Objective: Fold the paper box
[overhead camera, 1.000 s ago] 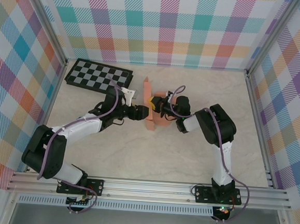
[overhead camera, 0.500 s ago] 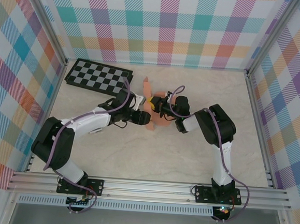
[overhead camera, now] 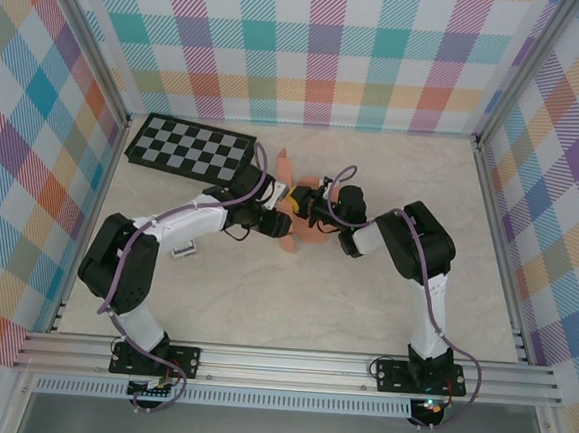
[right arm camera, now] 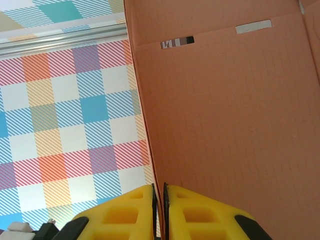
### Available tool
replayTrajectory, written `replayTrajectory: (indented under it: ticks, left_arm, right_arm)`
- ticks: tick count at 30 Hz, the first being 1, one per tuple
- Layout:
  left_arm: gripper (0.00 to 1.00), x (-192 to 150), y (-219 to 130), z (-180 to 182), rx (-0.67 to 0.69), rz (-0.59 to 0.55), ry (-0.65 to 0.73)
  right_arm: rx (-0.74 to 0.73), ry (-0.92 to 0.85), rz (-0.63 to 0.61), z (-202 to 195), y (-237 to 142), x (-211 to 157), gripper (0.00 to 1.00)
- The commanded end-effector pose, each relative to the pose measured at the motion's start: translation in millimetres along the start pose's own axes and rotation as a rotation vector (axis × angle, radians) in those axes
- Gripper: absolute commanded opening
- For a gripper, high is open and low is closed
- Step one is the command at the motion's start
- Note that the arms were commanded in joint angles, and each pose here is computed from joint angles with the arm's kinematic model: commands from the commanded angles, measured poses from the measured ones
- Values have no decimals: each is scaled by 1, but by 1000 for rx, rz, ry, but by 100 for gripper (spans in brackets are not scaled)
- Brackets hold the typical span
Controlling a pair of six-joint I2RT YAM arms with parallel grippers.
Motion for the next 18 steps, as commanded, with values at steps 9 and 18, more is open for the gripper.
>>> replayTrajectory:
  ticks: [9, 18]
  left_arm:
    - [63, 1, 11, 10, 165, 40, 89]
    - [74, 7, -1, -2, 26, -112, 69]
  right_arm:
    - [-101, 79, -10, -26, 3, -6, 13]
    - [-108, 99, -18, -29, 4, -10, 10]
Point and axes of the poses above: each hand's point on the last joint's axis, 136 mm out from that joint toward the fingers, its own y axis out along the fingers, its own z axis along the line the jaws close on, x = y × z, the point moved 8 cm from there along -y, back along the fingers, and after that the axes turned 7 degrees about y, right-handed, at the moved point
